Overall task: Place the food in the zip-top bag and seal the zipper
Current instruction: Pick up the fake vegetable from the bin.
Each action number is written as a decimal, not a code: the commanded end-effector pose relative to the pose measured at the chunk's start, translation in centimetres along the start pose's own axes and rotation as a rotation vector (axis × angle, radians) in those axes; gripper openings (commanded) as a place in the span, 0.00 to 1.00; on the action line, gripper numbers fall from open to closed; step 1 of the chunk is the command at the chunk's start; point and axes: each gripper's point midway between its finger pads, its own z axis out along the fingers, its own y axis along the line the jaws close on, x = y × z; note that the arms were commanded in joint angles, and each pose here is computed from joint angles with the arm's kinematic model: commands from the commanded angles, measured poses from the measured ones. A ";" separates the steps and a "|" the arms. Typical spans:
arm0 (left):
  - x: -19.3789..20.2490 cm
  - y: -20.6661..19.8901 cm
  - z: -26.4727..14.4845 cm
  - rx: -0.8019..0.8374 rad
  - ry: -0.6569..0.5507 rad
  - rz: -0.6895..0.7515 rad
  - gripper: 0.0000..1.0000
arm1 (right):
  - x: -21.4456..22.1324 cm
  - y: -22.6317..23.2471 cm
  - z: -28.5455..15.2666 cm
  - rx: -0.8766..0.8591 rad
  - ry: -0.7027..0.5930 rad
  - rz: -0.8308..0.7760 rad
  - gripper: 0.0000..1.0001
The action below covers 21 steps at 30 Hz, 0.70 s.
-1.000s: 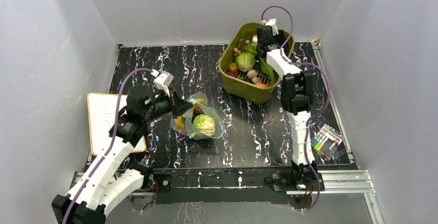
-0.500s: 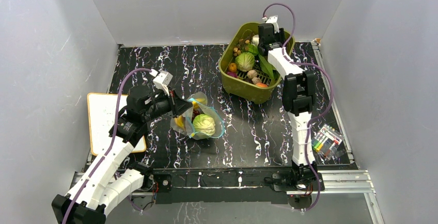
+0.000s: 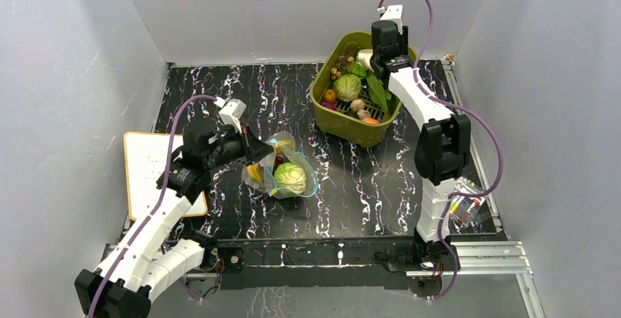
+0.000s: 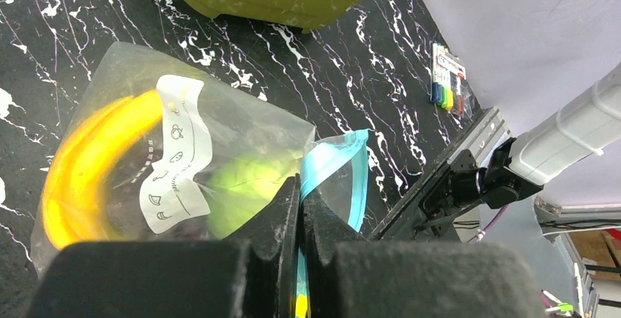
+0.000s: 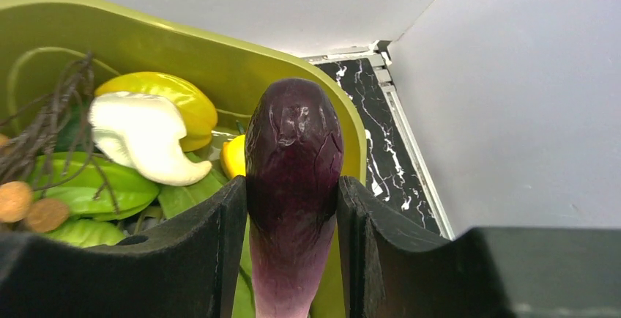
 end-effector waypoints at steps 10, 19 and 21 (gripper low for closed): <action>-2.8 -1.8 -1.4 0.001 -0.030 0.038 0.00 | -4.8 1.3 -10.9 -0.314 -0.088 0.284 0.30; -3.0 -2.0 -1.1 0.022 -0.037 0.048 0.00 | -2.9 6.3 -23.1 -0.773 0.003 0.319 0.30; -3.1 -2.1 -1.0 0.029 -0.036 0.053 0.00 | -2.0 7.0 -26.3 -0.856 0.016 0.318 0.30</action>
